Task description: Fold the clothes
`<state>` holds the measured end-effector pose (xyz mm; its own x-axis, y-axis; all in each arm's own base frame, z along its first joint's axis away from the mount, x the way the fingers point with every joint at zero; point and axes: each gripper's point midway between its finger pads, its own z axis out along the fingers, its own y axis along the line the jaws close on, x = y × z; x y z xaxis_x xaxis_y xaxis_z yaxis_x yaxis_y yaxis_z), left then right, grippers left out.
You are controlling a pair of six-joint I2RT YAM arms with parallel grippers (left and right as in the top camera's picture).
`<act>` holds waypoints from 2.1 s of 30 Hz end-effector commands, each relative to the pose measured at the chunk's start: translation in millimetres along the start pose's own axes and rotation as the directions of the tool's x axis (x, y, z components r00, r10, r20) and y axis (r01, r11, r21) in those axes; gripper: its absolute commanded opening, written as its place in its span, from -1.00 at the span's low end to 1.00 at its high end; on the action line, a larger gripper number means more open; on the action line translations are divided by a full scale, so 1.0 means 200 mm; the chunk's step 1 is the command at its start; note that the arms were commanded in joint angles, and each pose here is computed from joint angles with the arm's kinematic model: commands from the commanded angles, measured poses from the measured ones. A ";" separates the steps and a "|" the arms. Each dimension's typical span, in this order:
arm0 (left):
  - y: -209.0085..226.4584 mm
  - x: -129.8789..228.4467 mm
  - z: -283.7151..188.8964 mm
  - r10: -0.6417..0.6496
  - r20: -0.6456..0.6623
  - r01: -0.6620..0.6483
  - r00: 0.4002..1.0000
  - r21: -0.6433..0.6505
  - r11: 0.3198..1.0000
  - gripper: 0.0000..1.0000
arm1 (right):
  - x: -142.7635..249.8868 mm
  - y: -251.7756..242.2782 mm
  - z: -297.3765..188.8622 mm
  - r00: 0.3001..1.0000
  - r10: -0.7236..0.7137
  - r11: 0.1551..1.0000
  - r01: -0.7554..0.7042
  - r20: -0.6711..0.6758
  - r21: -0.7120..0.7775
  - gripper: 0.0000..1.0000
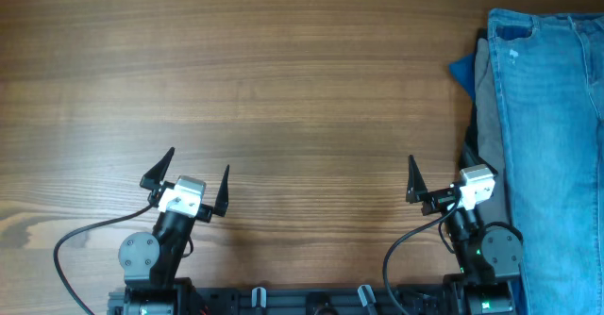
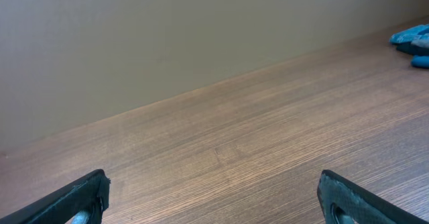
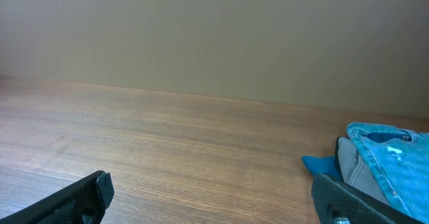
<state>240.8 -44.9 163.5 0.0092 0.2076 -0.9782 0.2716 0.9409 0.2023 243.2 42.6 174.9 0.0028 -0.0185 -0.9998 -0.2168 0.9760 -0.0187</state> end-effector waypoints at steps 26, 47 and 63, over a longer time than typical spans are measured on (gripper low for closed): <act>0.00 0.00 0.00 -0.005 -0.002 0.005 1.000 0.002 1.000 1.00 | 0.00 -0.02 0.00 1.000 0.019 1.000 -0.019 -0.001 0.019 0.99; 0.08 -0.50 -0.10 -0.001 0.248 0.011 0.969 -0.040 0.999 1.00 | -0.57 -0.14 -0.12 0.939 0.033 0.985 -0.089 0.343 0.148 0.99; 0.12 -0.64 0.26 -0.341 -0.705 0.484 0.622 0.004 0.875 1.00 | -0.54 0.21 0.40 0.516 0.207 0.886 -0.458 -0.831 -0.064 0.99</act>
<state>281.9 -60.6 283.5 -0.7505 -0.0440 -0.6594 0.2115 0.9293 -0.3027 291.0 76.3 269.2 -0.8415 0.0535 -0.5377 -0.1551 0.9292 0.3353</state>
